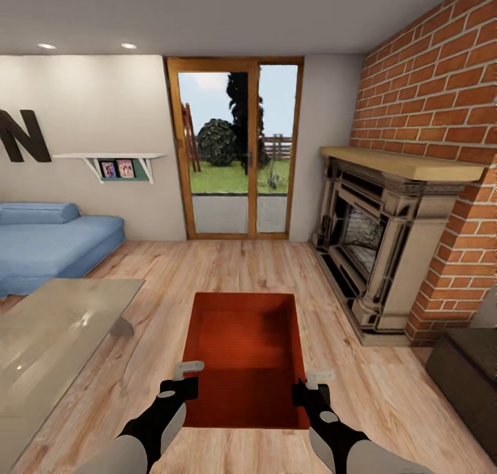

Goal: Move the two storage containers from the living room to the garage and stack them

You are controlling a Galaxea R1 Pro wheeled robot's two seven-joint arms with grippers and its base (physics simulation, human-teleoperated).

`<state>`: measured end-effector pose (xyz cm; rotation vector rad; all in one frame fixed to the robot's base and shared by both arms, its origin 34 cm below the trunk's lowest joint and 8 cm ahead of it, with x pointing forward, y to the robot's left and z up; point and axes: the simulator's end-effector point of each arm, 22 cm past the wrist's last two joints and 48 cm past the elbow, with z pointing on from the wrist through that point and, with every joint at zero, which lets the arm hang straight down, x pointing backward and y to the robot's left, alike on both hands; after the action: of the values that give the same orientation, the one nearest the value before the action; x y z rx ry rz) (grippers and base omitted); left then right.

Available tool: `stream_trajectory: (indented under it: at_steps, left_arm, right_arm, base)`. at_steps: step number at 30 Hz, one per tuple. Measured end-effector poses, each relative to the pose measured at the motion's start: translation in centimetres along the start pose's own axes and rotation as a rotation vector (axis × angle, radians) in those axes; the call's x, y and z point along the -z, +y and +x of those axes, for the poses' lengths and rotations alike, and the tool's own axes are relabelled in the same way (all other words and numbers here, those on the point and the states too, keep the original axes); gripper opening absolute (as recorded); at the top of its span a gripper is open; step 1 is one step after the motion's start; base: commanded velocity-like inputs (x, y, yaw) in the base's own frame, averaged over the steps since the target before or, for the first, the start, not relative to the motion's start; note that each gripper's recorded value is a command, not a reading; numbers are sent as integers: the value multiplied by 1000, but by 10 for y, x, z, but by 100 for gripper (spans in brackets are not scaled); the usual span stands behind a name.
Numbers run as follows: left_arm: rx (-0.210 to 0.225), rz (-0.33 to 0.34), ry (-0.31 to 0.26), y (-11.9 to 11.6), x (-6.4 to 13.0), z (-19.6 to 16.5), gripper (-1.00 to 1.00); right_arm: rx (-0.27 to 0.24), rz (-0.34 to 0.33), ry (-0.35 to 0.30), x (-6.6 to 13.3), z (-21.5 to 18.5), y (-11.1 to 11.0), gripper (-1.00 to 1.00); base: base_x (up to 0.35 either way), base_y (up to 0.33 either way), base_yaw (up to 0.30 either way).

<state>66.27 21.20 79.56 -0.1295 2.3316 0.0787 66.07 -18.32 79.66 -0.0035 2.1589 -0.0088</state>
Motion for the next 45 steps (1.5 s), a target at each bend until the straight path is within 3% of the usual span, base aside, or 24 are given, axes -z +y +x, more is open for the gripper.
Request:
stream_trajectory:
  at_steps: [10,45]
  left_arm:
    - [0,0,-3,0,1,-2,-100]
    - [3,2,-33,0,8,-17,-100]
  right_arm:
    - [0,0,-3,1,-2,0,-100]
    - [-1,0,-33,5,-17,0,-100]
  base:
    - [-228,-186,136]
    - [-184,-159,280]
